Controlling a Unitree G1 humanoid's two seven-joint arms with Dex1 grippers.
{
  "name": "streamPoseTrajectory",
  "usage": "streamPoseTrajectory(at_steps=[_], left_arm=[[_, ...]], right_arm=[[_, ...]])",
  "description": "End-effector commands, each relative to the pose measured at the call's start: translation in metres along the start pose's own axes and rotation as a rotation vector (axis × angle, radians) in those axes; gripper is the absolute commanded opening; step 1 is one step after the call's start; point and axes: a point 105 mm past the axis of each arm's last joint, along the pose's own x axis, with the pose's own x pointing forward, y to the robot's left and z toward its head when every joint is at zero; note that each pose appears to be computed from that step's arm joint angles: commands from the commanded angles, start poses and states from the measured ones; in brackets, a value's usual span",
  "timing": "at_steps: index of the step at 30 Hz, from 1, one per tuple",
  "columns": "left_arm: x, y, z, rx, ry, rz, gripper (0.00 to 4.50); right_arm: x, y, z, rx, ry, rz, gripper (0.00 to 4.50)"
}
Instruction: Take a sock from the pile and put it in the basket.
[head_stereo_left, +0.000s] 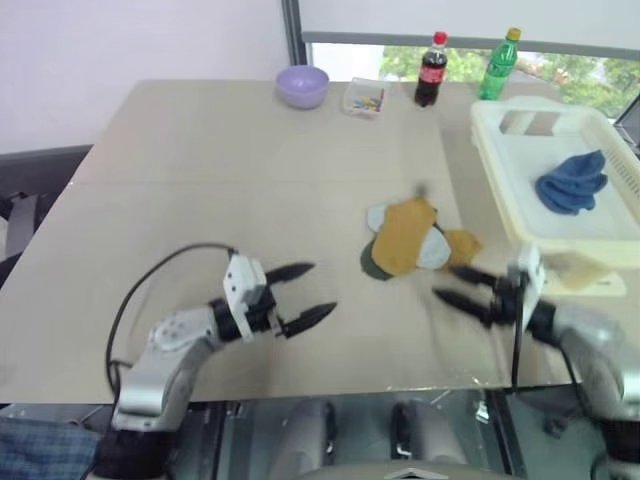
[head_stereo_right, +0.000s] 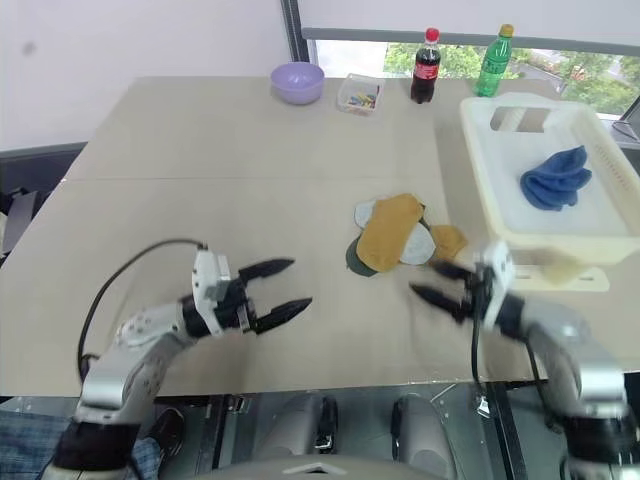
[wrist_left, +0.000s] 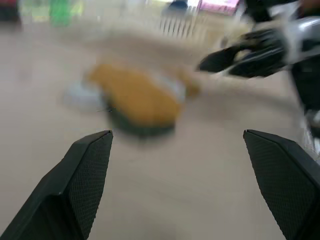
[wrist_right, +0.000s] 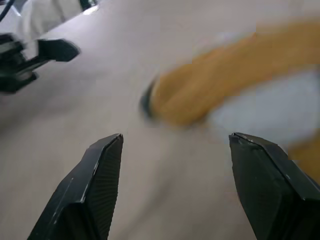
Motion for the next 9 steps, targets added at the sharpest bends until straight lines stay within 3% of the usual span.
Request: streamPoseTrajectory(at_steps=[1,4,9], left_arm=[[-0.023,-0.011,-0.011,0.055,0.086,0.098,4.50],[-0.051,-0.023,-0.026,0.046,0.132,0.166,4.50],[-0.077,-0.028,-0.022,0.050,0.106,0.263,4.50]], right_arm=[[-0.025,-0.012,0.007,-0.152,0.027,-0.001,3.44],[-0.045,-0.023,0.004,-0.210,0.068,-0.022,3.44],[-0.074,-0.030,-0.001,-0.242,0.092,-0.014,3.44]])
